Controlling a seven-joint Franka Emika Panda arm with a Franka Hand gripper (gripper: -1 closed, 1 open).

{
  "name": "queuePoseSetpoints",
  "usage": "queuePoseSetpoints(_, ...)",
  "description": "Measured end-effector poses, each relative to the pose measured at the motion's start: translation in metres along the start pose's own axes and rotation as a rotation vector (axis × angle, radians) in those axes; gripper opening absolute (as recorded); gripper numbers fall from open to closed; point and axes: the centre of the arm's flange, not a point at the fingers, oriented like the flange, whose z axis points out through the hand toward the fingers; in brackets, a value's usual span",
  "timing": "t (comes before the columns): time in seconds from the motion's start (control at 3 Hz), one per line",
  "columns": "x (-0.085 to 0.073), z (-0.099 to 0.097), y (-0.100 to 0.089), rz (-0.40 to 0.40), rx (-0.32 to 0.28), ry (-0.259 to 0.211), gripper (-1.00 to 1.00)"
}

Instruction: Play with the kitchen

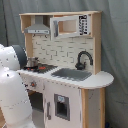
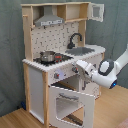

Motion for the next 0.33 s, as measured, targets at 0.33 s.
queuePoseSetpoints(0.33, 0.0103, -0.0093, 0.0063, -0.018, -0.046, -0.019, 1.00)
